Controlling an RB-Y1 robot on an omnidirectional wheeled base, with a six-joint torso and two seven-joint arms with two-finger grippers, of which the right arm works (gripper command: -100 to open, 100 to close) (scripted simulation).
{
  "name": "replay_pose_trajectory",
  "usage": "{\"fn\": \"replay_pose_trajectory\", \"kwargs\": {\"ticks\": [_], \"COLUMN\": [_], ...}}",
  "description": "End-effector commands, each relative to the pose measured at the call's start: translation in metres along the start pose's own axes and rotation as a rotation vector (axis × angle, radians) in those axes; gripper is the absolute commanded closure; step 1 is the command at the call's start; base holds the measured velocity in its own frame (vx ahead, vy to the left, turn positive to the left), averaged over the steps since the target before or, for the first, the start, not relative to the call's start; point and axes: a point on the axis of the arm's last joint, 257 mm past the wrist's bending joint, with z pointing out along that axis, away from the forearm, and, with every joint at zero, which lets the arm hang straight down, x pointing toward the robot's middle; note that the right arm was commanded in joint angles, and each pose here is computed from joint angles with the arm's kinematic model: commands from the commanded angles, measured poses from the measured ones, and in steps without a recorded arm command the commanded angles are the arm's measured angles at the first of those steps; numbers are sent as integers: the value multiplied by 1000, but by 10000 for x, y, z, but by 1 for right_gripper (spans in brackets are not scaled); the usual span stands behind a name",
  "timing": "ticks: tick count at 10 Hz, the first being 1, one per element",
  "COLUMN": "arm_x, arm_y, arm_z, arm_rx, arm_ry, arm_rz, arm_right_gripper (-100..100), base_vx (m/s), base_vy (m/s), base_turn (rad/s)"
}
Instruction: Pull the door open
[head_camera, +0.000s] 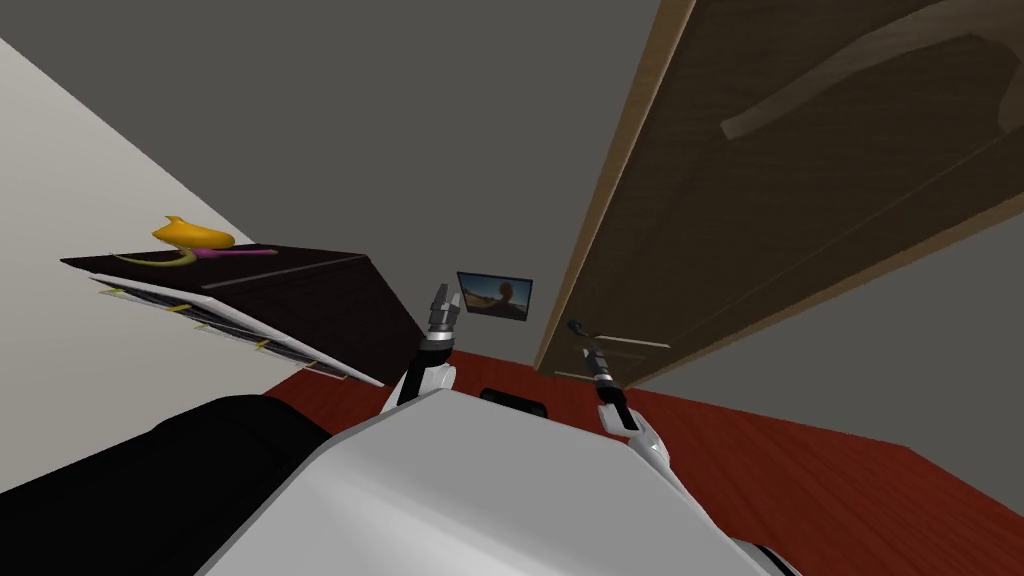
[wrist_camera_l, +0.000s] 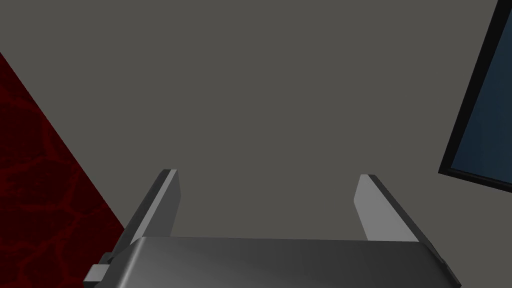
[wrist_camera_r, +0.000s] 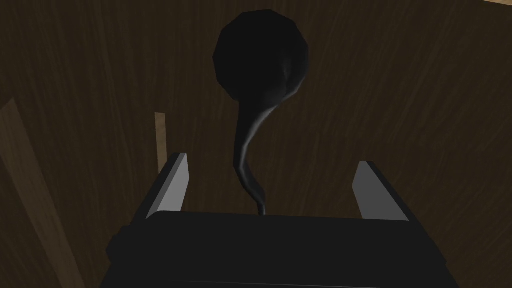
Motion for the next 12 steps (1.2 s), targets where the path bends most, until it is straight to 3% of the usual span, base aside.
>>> {"fn": "replay_pose_trajectory", "kwargs": {"ticks": [1, 2, 5, 8, 9, 12], "arm_x": [-196, -389, -746, -743, -743, -743], "arm_y": [-8, -32, -75, -66, -66, -66], "arm_z": [-11, -50, -144, -137, -137, -137], "arm_rx": [4, 9, 18, 18, 18, 18], "arm_ry": [-44, -87, -171, -170, -170, -170], "arm_rz": [-1, 0, 2, 2, 2, 2], "arm_right_gripper": [-100, -100, -100, -100, 100, 100], "base_vx": [79, 100, 89, 25, 2, -2], "base_vy": [-7, -6, -30, -16, -2, 1], "base_turn": [271, 282, 319, -10, 13, 0]}}
